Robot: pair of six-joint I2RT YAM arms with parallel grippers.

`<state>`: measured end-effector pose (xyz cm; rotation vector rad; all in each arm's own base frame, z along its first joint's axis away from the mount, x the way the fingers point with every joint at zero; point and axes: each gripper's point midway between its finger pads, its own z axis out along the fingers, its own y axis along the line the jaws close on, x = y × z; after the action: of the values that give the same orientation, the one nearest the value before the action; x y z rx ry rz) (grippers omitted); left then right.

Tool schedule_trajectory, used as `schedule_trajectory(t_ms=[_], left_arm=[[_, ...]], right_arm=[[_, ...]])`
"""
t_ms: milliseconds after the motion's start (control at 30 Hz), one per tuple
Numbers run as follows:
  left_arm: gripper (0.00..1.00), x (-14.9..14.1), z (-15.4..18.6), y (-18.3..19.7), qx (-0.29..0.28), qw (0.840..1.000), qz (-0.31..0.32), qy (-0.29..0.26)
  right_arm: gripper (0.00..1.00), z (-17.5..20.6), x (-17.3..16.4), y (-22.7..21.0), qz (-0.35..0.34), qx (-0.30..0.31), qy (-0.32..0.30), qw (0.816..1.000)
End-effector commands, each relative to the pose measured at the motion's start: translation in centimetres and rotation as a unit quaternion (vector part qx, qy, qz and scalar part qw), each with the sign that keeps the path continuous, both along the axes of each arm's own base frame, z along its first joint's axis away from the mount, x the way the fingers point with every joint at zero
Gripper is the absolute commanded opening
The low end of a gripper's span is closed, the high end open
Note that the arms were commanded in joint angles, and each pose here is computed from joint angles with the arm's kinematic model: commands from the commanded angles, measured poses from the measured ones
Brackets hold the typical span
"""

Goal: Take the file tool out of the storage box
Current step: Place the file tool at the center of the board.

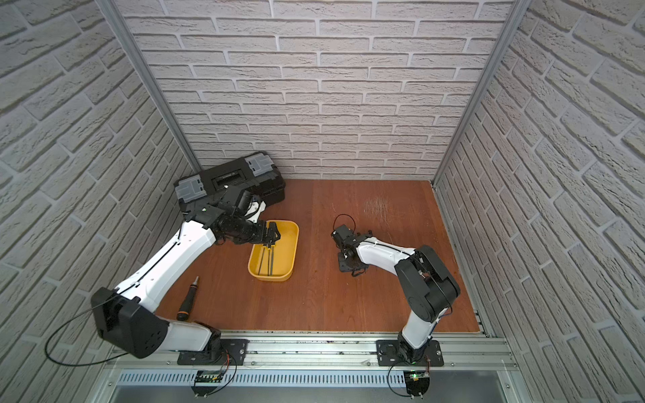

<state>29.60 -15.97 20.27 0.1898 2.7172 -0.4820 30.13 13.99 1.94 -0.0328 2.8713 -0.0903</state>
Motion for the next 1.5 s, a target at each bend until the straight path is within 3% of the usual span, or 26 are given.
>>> schedule_trajectory(t_ms=[0,200,633,833,1033,1133,1267,1467], left_arm=[[0.98,0.5,-0.7,0.5,0.012,1.0,0.012,0.001],[0.98,0.7,-2.1,1.1,0.042,0.999,0.022,0.014],[0.93,2.5,-5.3,0.4,0.085,0.995,0.033,0.036],[0.86,4.5,-7.2,-0.5,0.092,0.994,0.036,0.04],[0.79,6.3,-8.9,-1.1,0.099,0.993,0.04,0.042],[0.76,7.1,-9.9,-1.0,0.114,0.991,0.045,0.046],[0.7,8.0,-11.2,-0.8,0.133,0.988,0.055,0.051],[0.63,9.2,-13.6,-1.1,0.143,0.986,0.06,0.063]], right_arm=[[0.03,0.0,0.7,0.1,-0.01,0.006,-0.012,1.0],[0.07,-0.3,0.5,0.1,-0.011,0.008,-0.012,1.0],[0.4,1.6,-0.1,-0.4,-0.005,0.015,-0.035,0.999],[0.51,6.5,0.0,1.8,0.038,0.093,-0.084,0.991],[0.77,13.2,-0.4,3.4,0.086,0.154,-0.132,0.975],[0.84,15.8,-0.7,4.0,0.099,0.181,-0.151,0.967],[0.85,17.7,-1.1,4.4,0.107,0.203,-0.168,0.959],[0.85,16.8,-1.3,4.2,0.111,0.197,-0.159,0.961]])
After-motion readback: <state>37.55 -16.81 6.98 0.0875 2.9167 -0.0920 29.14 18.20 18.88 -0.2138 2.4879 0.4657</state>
